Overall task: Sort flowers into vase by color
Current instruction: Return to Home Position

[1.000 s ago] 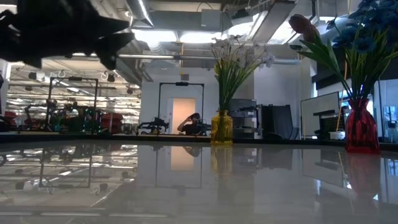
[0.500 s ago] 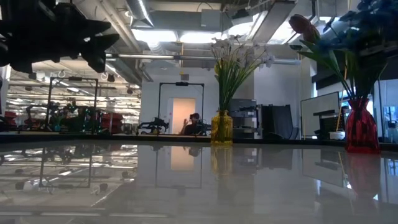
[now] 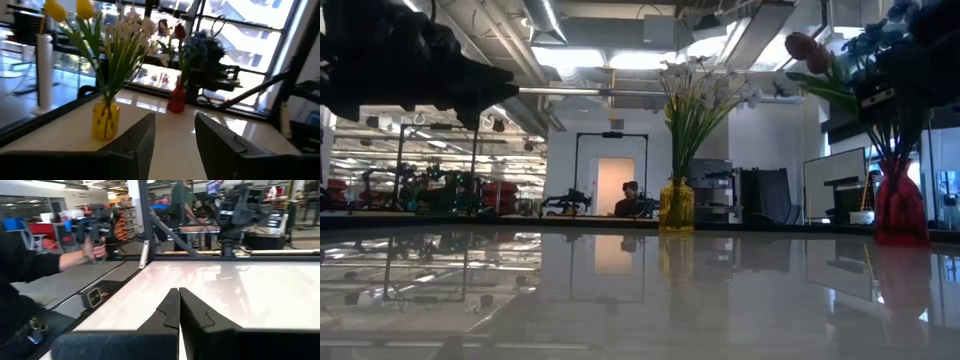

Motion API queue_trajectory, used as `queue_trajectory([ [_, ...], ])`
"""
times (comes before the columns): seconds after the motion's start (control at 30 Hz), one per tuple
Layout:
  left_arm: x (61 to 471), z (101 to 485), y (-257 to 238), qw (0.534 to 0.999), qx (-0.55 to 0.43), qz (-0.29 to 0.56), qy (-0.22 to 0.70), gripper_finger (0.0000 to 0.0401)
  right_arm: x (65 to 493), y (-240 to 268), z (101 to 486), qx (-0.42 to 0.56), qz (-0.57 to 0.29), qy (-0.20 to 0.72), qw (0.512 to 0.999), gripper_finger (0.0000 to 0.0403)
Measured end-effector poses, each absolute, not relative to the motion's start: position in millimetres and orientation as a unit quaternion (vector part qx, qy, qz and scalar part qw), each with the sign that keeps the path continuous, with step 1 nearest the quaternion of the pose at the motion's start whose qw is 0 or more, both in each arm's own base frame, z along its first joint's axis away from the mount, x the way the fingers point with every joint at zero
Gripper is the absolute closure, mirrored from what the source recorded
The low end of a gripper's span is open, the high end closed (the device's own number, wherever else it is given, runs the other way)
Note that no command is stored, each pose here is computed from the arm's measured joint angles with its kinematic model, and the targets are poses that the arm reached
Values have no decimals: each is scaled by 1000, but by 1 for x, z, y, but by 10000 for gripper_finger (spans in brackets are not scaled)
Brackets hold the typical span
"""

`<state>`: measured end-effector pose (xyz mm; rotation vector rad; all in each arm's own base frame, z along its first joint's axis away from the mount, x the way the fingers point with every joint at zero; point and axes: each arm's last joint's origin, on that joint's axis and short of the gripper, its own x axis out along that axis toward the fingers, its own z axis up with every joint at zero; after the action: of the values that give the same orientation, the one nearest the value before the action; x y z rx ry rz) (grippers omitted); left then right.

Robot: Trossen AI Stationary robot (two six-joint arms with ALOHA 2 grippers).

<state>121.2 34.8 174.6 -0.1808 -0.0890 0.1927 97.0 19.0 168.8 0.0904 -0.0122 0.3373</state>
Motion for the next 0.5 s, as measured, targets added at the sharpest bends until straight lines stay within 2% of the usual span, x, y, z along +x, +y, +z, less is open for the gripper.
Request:
queue_trajectory([
  [0.1, 124, 173, 25, 990, -85, 103, -36, 266, 97, 19, 169, 45, 168, -6, 985, 402],
  [0.27, 126, 173, 6, 994, -86, 56, -30, 266, 97, 19, 168, 43, 163, -5, 986, 402],
  [0.5, 125, 173, -13, 996, -77, 28, -27, 266, 98, 16, 166, 33, 111, 1, 993, 402],
])
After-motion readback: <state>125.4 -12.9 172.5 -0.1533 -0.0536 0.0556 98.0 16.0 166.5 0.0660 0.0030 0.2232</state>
